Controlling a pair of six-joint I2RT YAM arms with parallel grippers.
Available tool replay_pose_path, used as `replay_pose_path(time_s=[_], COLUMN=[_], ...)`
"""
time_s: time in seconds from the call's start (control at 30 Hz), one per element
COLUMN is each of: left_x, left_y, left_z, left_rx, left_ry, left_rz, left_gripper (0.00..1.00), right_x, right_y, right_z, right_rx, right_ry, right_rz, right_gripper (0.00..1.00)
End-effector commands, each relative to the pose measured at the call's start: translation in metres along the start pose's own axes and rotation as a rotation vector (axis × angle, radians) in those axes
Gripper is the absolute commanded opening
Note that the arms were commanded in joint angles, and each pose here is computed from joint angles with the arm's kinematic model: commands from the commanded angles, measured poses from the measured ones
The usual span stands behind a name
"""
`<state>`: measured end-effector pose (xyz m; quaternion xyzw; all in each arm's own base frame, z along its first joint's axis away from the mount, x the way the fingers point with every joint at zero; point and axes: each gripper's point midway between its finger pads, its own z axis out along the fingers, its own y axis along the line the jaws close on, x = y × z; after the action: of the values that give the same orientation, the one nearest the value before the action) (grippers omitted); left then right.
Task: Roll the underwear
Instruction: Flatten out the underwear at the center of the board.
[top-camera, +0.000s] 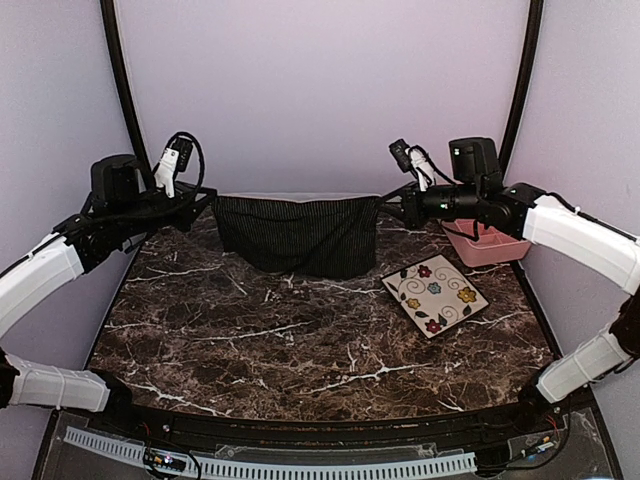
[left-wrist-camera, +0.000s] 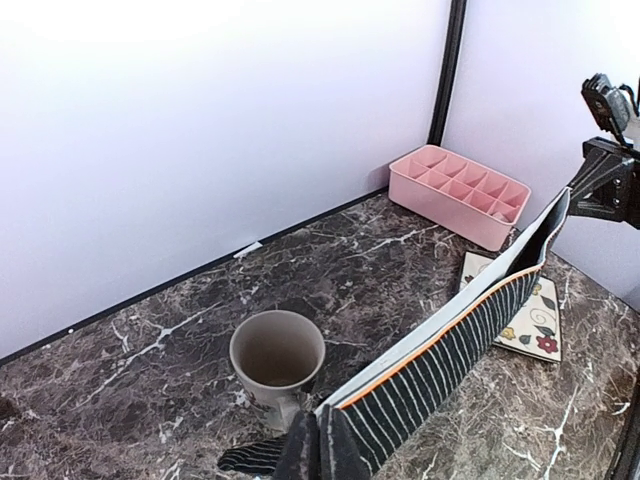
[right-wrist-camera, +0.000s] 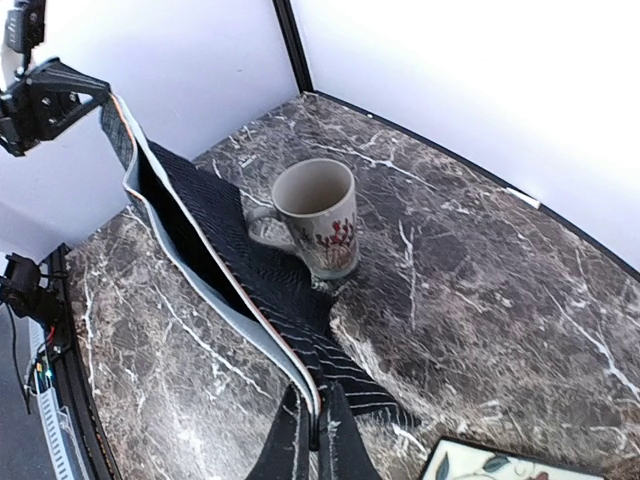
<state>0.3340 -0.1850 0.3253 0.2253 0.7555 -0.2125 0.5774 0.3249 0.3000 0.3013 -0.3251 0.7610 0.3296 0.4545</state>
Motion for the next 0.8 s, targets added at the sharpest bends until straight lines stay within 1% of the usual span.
replay_pose_path(time_s=[0.0,0.13,0.2,0.37,0.43,0.53,0.6,0.67,0.77], left_x=[0.003,0.021,0.024,0.027,0.014,-0.002,-0.007,-0.008,0.004], left_y=[-0.020,-0.026,-0.024,0.008,0.011,0.000,-0.008,-0.020,-0.062], left_z=[-0.013,-0.017,-0.015,0.005,0.013,0.017,0.012,0.001,-0.022], left_rx=[0.110,0.138,0.126,-0.025,-0.027,0.045,0.083,0.144,0.373], left_ry=[0.039,0.077,0.086,0.121,0.113,0.085,0.066,0.055,0.072], left_rz=[0.052,0.026,0.011,0.004,0.026,0.054,0.075,0.100,0.103], left_gripper=[0.00,0.00,0.00,0.00,0.00,0.00,0.00,0.00,0.00], right_x=[0.001,0.017,0.016,-0.005,-0.019,-0.042,-0.051,-0.052,-0.035], right_y=[-0.005,-0.004,-0.012,-0.037,-0.042,-0.038,-0.029,-0.013,0.019], right_z=[-0.020,-0.023,-0.020,-0.004,0.001,0.002,-0.002,-0.010,-0.029], right_rx=[0.055,0.056,0.091,0.172,0.176,0.147,0.110,0.038,-0.079], right_ry=[0.019,0.039,0.041,0.039,0.031,-0.005,-0.027,-0.045,-0.060], right_rz=[-0.019,0.023,0.034,0.055,0.059,0.043,0.032,0.018,0.013], right_gripper=[0.00,0.00,0.00,0.00,0.00,0.00,0.00,0.00,0.00])
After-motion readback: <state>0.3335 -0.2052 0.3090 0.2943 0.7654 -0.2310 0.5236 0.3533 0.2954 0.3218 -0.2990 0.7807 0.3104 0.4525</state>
